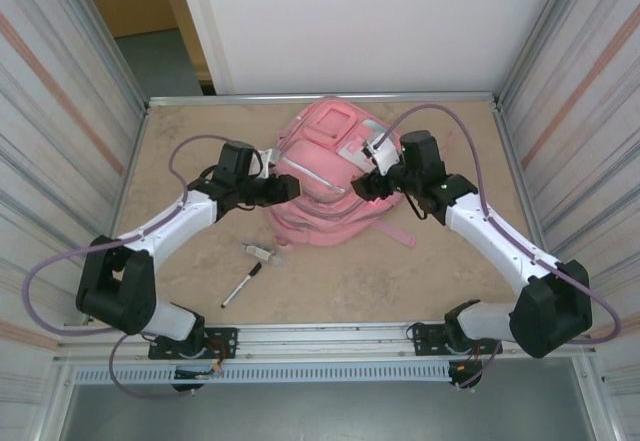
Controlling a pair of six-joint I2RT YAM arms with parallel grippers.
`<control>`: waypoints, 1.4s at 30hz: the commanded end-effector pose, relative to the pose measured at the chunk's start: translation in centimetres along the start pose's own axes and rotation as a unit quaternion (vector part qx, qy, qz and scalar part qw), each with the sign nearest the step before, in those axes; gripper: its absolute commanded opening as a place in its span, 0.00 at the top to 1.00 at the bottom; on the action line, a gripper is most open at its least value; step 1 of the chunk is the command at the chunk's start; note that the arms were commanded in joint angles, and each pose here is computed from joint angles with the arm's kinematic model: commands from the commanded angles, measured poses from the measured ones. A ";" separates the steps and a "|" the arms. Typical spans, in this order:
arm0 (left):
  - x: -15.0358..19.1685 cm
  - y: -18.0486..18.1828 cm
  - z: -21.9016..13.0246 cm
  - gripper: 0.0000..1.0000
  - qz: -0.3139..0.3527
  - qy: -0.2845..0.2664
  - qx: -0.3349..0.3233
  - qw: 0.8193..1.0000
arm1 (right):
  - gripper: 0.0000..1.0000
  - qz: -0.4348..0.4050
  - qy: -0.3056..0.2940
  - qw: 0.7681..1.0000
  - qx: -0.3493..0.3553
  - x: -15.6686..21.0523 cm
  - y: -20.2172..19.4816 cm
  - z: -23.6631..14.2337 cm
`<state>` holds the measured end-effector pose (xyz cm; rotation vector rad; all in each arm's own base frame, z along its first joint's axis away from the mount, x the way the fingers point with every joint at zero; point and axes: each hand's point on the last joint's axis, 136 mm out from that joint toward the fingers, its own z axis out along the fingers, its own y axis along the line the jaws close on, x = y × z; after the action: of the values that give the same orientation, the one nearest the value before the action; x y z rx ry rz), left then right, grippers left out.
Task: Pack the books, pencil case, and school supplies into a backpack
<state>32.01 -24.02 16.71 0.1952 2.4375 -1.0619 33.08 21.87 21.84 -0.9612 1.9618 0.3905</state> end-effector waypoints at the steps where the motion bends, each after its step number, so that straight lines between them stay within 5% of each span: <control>1: 0.8 -0.8 -0.8 0.53 0.100 0.019 -0.012 0.995 | 0.26 -0.219 0.004 0.967 -0.128 2.5 5.9 1.3; 5: 0.6 -1.4 -0.7 0.53 0.123 0.018 0.006 0.992 | 0.24 -0.331 0.036 0.934 -0.125 3.2 7.2 5.0; 13: 0.4 -1.7 -0.4 0.55 0.199 0.012 0.020 0.980 | 0.29 -0.381 0.058 0.919 -0.083 3.4 5.6 10.4; 21: 0.0 -2.7 0.4 0.54 0.292 0.000 0.061 0.954 | 0.90 -0.342 0.034 0.935 -0.086 2.5 4.8 10.2; 25: -0.7 -2.5 0.8 0.53 0.367 -0.009 0.051 0.929 | 1.00 -0.305 0.002 0.945 -0.117 1.7 4.6 8.8; 29: -1.6 -1.8 1.3 0.52 0.400 0.000 0.028 0.916 | 1.00 -0.300 -0.004 0.946 -0.124 1.4 4.3 8.5; 30: -2.0 -1.5 1.6 0.53 0.401 0.002 0.021 0.916 | 0.94 -0.298 -0.003 0.946 -0.126 1.4 4.3 8.4; 32: -2.2 -1.3 2.0 0.54 0.395 0.009 0.023 0.918 | 0.59 -0.302 -0.009 0.945 -0.128 1.3 4.3 8.1; 33: -2.1 -1.3 2.2 0.55 0.391 0.013 0.029 0.920 | 0.53 -0.309 -0.012 0.941 -0.139 1.4 4.6 7.9; 42: -1.3 -0.7 2.9 0.56 0.380 0.000 0.037 0.924 | 0.47 -0.357 0.029 0.923 -0.141 2.2 2.7 8.8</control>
<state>34.14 -26.53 15.92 1.0547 2.0439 -0.7710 35.05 27.86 15.30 -1.7214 1.5114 0.2733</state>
